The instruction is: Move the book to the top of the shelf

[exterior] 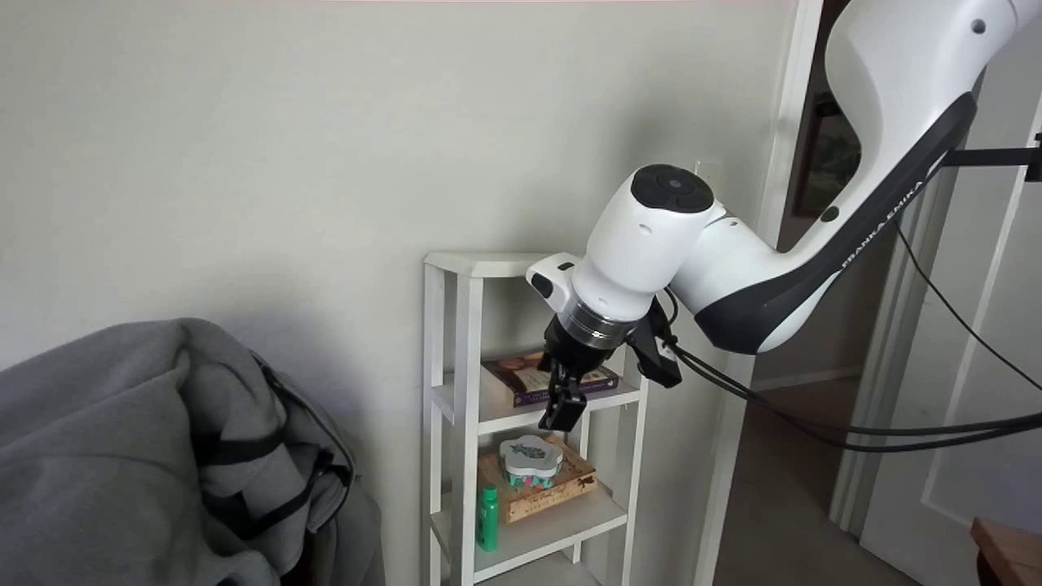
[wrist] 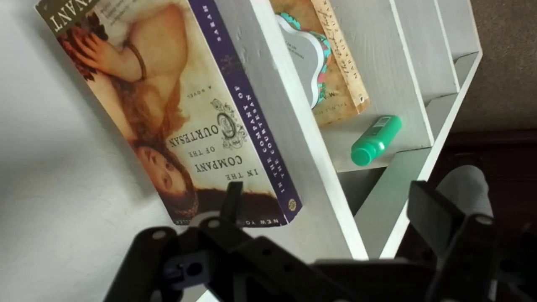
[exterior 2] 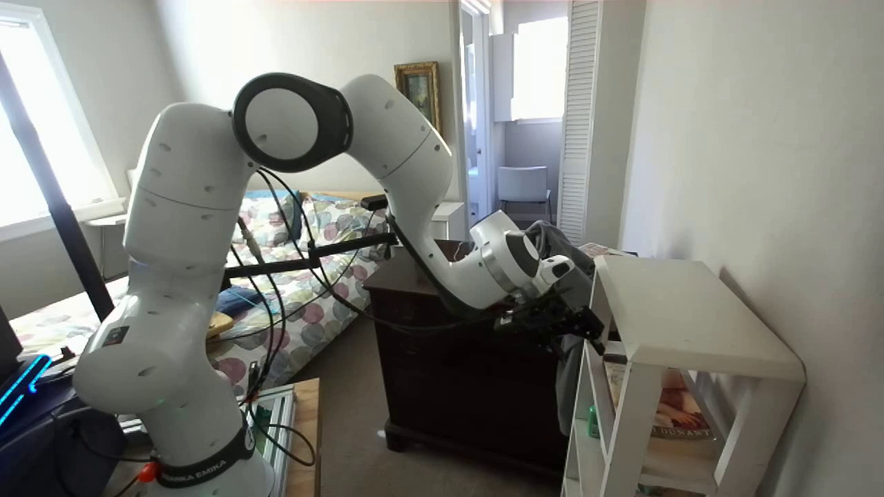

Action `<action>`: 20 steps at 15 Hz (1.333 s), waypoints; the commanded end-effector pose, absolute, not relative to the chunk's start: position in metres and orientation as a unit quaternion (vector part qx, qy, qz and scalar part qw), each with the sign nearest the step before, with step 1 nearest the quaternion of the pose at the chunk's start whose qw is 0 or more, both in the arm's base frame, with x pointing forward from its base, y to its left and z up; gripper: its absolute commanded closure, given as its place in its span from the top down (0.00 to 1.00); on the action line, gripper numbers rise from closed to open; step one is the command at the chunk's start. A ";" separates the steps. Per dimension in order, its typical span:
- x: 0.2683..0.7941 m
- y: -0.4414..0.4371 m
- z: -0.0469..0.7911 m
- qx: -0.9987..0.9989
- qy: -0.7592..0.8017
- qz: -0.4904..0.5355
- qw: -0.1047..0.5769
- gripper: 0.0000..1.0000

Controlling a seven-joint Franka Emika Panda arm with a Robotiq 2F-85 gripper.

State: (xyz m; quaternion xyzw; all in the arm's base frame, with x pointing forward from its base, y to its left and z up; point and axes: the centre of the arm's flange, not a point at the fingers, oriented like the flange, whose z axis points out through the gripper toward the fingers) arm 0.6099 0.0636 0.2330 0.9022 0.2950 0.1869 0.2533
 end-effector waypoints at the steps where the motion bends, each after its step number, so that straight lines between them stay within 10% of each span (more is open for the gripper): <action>1: 0.626 0.057 0.222 0.893 0.307 0.213 0.251 1.00; 20: 0.618 0.058 0.206 0.920 0.290 0.229 0.133 1.00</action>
